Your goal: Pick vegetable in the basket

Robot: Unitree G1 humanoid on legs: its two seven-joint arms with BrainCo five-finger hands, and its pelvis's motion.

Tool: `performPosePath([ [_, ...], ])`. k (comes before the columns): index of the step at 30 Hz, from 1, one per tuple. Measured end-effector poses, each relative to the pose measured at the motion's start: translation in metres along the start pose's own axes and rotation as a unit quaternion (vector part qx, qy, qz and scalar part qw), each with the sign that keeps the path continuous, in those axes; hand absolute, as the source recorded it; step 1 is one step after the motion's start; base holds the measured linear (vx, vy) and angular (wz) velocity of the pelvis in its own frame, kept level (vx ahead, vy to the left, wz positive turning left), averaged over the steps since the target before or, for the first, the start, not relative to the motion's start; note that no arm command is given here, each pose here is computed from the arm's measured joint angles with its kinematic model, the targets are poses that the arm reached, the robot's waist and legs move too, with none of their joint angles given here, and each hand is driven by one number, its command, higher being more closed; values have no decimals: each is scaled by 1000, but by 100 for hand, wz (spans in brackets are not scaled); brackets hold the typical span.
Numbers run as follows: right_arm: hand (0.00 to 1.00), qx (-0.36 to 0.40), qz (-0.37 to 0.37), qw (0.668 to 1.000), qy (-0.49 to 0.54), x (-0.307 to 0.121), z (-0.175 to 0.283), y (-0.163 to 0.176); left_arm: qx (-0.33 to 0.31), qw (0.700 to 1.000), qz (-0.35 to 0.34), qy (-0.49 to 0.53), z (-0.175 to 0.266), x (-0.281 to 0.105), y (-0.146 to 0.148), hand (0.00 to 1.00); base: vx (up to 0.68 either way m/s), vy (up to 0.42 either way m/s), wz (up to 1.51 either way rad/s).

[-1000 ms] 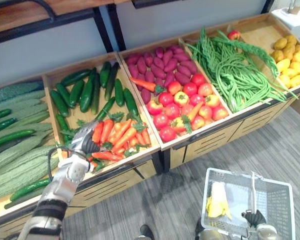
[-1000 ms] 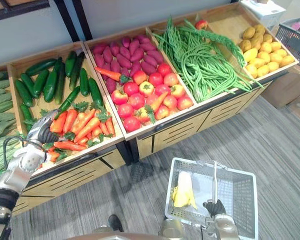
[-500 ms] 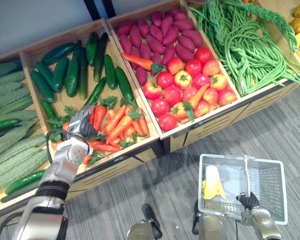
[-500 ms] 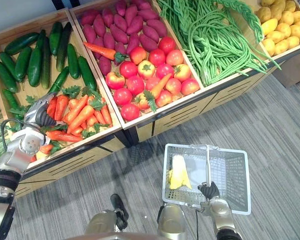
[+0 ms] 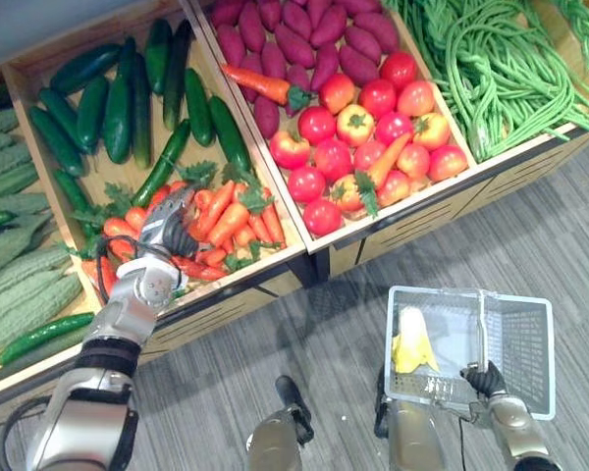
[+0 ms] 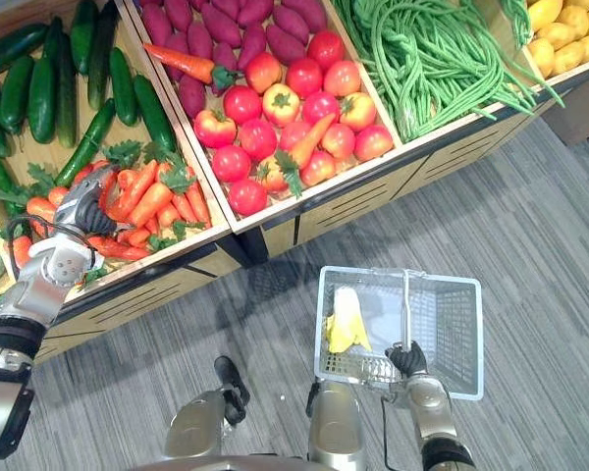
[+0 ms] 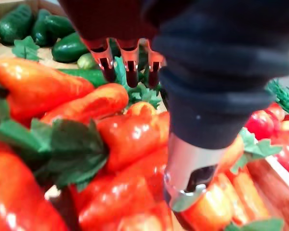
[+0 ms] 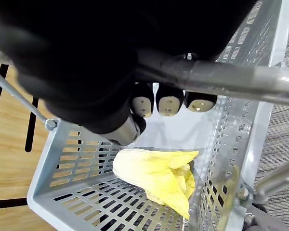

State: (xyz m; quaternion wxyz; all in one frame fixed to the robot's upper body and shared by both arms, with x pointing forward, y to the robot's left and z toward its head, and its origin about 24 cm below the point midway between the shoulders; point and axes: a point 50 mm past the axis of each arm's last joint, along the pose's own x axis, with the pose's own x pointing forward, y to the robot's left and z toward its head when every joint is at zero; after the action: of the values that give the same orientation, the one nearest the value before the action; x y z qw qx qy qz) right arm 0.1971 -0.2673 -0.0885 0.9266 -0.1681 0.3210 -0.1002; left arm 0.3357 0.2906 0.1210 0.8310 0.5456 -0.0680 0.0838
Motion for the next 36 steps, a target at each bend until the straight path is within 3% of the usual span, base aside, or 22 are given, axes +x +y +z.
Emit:
performPosePath([
  [9, 100, 14, -2, 1000, -7, 2, 6, 0, -3, 1000, 1, 9, -1, 1, -2, 0, -64, -3, -1],
  [10, 100, 15, -3, 1000, -9, 3, 7, 0, -3, 1000, 5, 12, -1, 2, 0, 100, 0, 0, 0],
  [36, 100, 14, 15, 999, -34, 8, 24, 15, -17, 991, 128, 47, 1, 22, 28, 100, -8, 6, -1],
])
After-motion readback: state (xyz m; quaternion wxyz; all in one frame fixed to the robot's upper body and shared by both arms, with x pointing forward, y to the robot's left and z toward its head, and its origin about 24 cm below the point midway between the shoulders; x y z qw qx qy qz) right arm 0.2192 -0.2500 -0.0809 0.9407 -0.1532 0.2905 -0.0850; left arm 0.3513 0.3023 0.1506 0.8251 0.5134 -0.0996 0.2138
